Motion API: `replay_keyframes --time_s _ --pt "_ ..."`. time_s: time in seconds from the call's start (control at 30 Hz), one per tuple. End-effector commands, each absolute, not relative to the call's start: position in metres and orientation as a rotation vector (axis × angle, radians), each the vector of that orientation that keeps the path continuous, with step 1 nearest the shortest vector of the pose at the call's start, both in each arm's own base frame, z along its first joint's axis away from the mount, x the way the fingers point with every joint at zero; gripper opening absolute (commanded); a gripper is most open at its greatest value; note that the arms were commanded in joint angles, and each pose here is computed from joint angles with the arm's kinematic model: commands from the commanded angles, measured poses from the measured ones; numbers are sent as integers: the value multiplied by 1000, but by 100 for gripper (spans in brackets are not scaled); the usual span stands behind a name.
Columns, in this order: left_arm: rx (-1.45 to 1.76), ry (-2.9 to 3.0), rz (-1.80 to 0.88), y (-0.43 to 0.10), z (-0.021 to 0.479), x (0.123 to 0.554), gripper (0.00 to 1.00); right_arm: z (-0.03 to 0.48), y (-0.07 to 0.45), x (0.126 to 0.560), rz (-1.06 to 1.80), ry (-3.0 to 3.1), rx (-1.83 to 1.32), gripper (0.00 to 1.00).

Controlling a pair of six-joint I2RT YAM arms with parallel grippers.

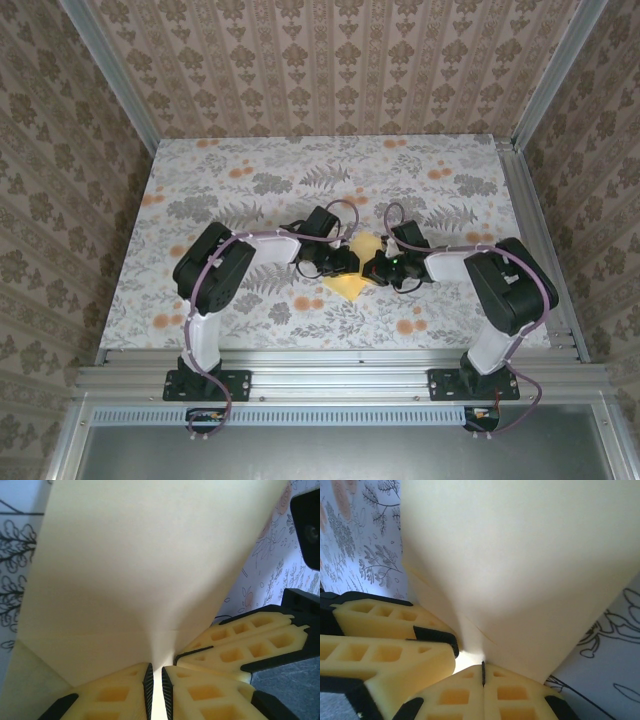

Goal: Fold a paper plane with a square sheet of paper (pick it up from the middle)

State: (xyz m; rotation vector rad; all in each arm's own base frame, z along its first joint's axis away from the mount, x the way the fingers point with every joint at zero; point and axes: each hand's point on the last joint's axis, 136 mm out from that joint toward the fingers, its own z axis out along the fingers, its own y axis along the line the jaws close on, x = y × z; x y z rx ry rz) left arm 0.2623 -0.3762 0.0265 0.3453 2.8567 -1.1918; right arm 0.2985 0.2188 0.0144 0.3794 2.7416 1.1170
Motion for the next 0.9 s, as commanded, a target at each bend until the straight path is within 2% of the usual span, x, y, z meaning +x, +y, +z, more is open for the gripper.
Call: replay_keyframes --time_s 0.0,0.27,0.63,0.87 --pt "351 2917 -1155 -367 11 253 24 -3 205 300 975 2783 400 4" --pt "362 2938 -1127 -358 6 251 23 -5 178 298 789 2782 452 5" --pt "380 2890 -1202 -370 22 254 24 17 170 305 781 2725 443 8" --pt "399 2822 -1260 -384 45 264 25 34 167 299 809 2715 437 22"
